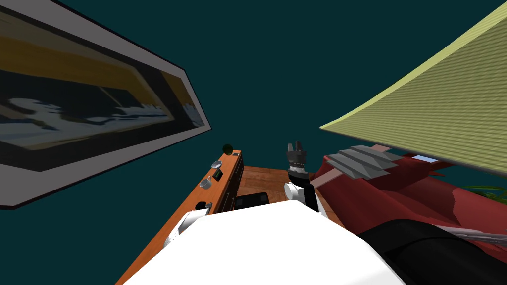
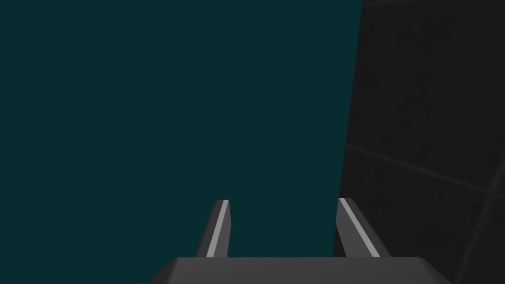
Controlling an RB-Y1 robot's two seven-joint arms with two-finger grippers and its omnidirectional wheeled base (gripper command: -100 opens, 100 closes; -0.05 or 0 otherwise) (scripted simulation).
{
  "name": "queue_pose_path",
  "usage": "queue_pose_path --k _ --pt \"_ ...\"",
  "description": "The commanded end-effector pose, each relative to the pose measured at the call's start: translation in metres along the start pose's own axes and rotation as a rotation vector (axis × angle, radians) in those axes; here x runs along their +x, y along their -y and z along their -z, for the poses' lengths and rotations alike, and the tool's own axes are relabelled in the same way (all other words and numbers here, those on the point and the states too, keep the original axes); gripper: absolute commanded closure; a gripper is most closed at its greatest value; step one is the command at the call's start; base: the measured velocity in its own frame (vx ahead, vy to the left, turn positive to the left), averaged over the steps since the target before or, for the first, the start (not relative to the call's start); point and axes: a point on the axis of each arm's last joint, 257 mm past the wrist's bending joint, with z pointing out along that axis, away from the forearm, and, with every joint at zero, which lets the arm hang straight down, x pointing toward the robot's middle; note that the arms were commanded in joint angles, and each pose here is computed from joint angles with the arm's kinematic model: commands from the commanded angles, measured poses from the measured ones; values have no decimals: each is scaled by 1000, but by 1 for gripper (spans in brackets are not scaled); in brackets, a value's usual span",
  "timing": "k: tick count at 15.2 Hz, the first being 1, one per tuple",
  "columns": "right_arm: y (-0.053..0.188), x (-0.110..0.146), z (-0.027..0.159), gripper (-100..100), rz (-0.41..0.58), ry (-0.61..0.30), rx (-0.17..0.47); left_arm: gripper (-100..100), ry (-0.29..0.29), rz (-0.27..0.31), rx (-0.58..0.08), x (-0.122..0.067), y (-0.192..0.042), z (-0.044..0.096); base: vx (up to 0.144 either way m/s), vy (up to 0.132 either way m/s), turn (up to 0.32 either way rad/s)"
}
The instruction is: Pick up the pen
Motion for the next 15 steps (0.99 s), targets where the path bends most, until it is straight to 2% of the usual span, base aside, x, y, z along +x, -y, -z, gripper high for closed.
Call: queue_pose_path --k 1,2,6,14,15 --pt "0 0 0 0 0 0 0 -100 0 0 0 0 0 0 4 10 -8" --pt "0 0 0 0 0 0 0 100 0 0 1 0 0 -1 0 0 0" --pt "0 0 0 0 0 0 0 100 0 1 2 0 0 -1 0 0 0" --pt "0 0 0 0 0 0 0 100 -1 -10 2 -9 7 19 -8 -20 20" --pt "0 0 0 0 0 0 0 100 0 -8 3 -7 7 15 -4 -11 6"
